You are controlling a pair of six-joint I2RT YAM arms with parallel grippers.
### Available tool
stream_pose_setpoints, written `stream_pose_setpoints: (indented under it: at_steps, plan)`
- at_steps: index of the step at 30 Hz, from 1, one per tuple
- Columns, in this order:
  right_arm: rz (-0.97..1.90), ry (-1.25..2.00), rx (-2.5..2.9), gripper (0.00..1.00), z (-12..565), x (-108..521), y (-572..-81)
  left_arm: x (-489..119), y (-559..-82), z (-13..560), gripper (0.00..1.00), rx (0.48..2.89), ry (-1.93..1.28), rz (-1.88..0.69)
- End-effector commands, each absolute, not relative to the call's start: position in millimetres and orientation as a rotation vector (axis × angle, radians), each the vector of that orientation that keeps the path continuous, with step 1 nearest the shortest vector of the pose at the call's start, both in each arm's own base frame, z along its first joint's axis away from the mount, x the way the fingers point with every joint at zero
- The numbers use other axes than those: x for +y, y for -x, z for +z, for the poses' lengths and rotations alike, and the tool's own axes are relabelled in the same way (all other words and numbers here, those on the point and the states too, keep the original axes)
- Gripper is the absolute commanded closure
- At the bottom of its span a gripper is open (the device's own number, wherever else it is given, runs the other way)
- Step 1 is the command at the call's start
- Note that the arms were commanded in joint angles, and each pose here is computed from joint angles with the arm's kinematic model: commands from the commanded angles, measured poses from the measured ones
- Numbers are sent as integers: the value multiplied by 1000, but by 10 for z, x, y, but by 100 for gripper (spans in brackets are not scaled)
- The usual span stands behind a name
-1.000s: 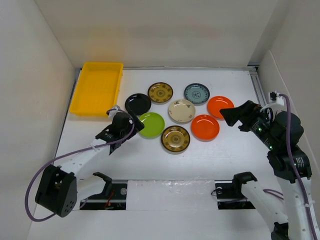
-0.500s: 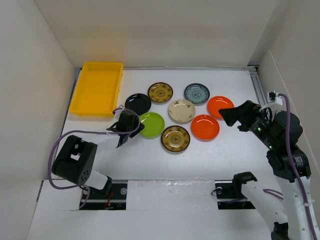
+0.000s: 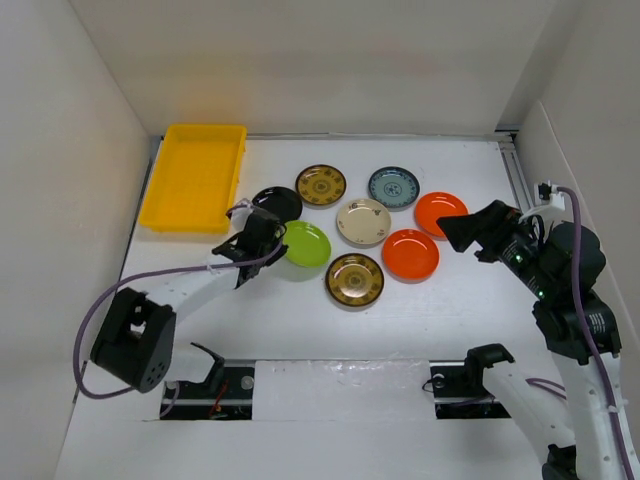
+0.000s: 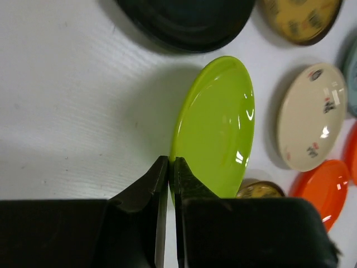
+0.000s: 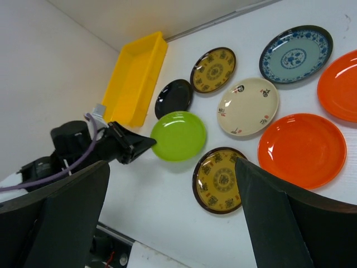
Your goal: Place the plates into the plastic bin on the countertop
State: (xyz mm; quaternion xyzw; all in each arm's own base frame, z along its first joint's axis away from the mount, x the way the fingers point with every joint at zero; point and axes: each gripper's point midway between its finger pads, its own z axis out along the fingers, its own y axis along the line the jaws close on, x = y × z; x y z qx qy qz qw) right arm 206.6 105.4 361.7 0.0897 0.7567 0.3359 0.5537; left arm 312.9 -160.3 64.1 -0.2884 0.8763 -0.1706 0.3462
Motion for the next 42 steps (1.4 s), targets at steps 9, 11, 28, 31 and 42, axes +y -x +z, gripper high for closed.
stream_pose_setpoints:
  at_steps: [9,11,28,31,42]
  plan:
    - [889,-168,1729,0,3710,1214,-2175,-589,-4016,2102,100,1992,944,-222]
    - [895,-164,1740,0,3671,1229,-2174,-330,-4211,2109,100,1965,1047,-206]
    - [1062,-96,1773,0,3505,1496,-2169,967,-5949,1785,100,1880,1189,-172]
    - [1049,-94,1767,0,3535,1480,-2168,962,-6022,1674,56,1916,1201,-167]
    - [1011,-85,1763,0,3532,1445,-2188,541,-5396,2479,0,1899,1090,-195]
